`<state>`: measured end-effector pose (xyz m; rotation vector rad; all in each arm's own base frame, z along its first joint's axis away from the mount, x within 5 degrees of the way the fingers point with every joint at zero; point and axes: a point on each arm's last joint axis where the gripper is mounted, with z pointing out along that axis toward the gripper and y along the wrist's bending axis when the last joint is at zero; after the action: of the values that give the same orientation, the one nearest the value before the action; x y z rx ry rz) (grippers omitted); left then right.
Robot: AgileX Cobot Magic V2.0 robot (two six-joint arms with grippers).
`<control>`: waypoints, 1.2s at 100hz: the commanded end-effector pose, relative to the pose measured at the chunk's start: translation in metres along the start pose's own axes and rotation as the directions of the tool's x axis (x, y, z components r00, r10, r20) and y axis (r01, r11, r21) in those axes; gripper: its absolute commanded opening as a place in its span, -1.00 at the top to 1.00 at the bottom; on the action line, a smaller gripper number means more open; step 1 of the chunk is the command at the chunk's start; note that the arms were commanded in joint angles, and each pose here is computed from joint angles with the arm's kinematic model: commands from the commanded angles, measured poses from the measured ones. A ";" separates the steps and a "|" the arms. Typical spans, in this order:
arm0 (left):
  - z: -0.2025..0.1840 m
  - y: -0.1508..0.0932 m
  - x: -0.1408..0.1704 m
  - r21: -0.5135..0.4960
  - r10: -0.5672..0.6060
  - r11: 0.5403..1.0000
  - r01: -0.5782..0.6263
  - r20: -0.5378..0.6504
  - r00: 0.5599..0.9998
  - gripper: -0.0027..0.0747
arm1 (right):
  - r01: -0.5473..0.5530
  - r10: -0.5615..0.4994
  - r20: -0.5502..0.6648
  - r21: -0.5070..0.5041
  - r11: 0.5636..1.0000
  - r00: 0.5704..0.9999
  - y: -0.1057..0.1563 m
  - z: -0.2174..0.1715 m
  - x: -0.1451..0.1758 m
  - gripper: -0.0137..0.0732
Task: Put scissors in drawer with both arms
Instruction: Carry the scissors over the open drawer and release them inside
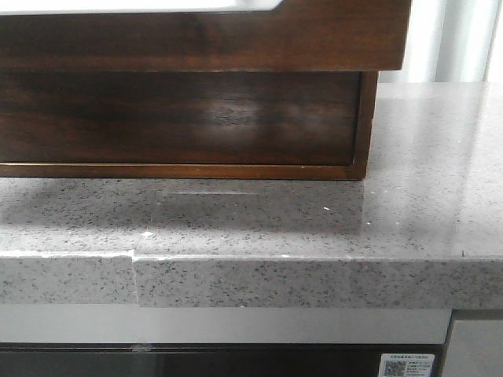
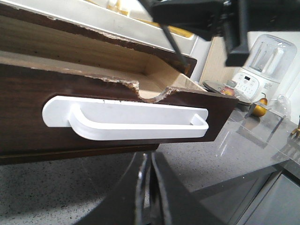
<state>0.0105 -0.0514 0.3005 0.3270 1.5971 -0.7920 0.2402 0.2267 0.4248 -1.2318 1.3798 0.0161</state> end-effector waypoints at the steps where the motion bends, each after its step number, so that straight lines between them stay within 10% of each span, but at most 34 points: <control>1: -0.002 -0.003 -0.014 0.001 -0.016 1.000 0.016 0.072 0.997 0.98 | 0.045 -0.054 0.097 0.099 0.994 0.994 -0.015 -0.006 -0.017 0.87; 69: -0.002 -0.003 -0.014 0.000 -0.015 1.000 0.015 0.071 0.997 0.98 | 0.052 -0.051 -0.040 0.036 0.998 0.998 -0.007 0.028 0.011 0.85; 100: -0.002 -0.003 -0.014 0.000 -0.015 1.000 0.015 0.071 0.997 0.98 | -0.007 0.008 -0.038 0.029 1.000 0.999 -0.008 0.028 0.013 -0.31; 120: -0.002 -0.001 -0.013 -0.018 0.012 1.000 -0.011 0.060 0.998 0.98 | -0.159 0.159 -0.079 -0.001 0.987 0.984 -0.011 0.002 0.008 -0.32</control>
<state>0.0110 -0.0509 0.3000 0.3304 1.6000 -0.7765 0.2674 0.2360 0.3841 -1.2810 1.5851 0.0202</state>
